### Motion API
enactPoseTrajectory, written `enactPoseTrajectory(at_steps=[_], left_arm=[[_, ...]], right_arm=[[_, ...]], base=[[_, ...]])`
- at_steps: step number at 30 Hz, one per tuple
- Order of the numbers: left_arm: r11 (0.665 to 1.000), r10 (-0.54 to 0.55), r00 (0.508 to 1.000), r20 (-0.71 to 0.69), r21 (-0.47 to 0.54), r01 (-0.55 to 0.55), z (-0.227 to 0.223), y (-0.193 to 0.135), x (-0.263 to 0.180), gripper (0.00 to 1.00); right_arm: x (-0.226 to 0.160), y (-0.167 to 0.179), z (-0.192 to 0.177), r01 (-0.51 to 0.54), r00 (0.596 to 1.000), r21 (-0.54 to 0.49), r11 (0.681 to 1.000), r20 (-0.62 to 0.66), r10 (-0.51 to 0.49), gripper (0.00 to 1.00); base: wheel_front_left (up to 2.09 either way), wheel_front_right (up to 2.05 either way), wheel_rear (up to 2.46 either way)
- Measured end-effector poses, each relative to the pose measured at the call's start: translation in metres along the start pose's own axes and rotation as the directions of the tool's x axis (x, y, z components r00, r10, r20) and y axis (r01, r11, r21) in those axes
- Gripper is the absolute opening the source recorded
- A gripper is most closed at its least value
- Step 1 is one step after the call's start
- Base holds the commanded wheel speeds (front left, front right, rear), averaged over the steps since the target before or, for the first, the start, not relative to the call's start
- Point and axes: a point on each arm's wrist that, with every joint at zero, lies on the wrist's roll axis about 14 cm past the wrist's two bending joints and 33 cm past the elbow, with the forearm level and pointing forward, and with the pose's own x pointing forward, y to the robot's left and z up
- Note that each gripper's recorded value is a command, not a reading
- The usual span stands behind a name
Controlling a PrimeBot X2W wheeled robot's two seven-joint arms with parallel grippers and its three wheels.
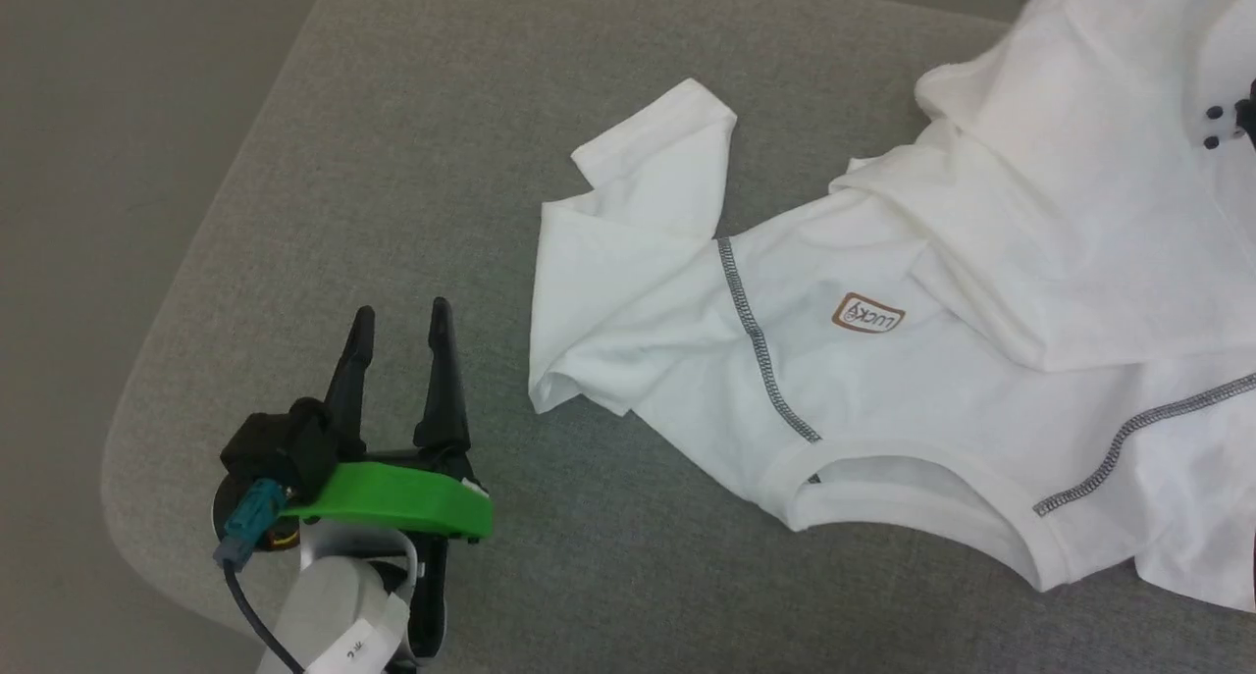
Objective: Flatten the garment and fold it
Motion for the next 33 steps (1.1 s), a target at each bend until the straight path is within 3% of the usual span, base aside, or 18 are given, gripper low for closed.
enactPoseTrajectory(at_steps=[1,2,5,11,16,22,26,33], left_arm=[[1.000,0.003,1.000,-0.004,0.002,-0.003,-0.001,0.001,0.000,1.00],[1.000,0.008,1.000,-0.007,0.006,-0.008,-0.002,0.002,0.000,1.00],[1.000,0.013,1.000,-0.012,0.009,-0.013,-0.004,0.003,0.000,1.00],[1.000,0.006,1.000,0.004,0.018,-0.006,0.001,0.002,-0.001,1.00],[0.998,-0.049,0.999,-0.009,0.029,0.050,-0.003,-0.009,-0.006,1.00],[0.989,-0.146,0.988,-0.052,0.011,0.146,-0.011,-0.030,-0.016,1.00],[0.975,-0.224,0.959,-0.177,-0.029,0.222,-0.031,-0.051,-0.026,1.00],[0.948,-0.318,0.848,-0.423,-0.138,0.287,-0.070,-0.086,-0.044,1.00]], right_arm=[[0.003,0.002,-0.006,-0.005,1.000,0.021,1.000,-0.007,0.005,0.72],[0.006,0.005,-0.012,-0.010,1.000,0.036,0.999,-0.017,0.010,1.00],[0.008,0.012,-0.021,-0.022,1.000,0.075,0.997,-0.017,0.024,1.00],[-0.019,0.032,-0.022,-0.053,0.992,0.190,0.980,0.123,0.030,1.00],[-0.072,0.048,-0.027,-0.073,0.971,0.252,0.965,0.241,0.011,1.00],[-0.152,0.049,-0.048,-0.041,0.961,0.350,0.936,0.272,-0.059,1.00],[-0.194,0.032,-0.073,0.032,0.969,0.387,0.922,0.214,-0.123,1.00],[-0.234,0.017,-0.080,0.077,0.964,0.438,0.896,0.195,-0.178,1.00]], base=[[0.00,0.00,0.00],[0.00,0.00,0.00],[0.00,0.00,0.00],[0.00,0.00,0.00],[0.00,0.00,0.00],[0.00,0.00,0.00],[0.00,0.00,0.00],[0.00,0.00,0.00]])
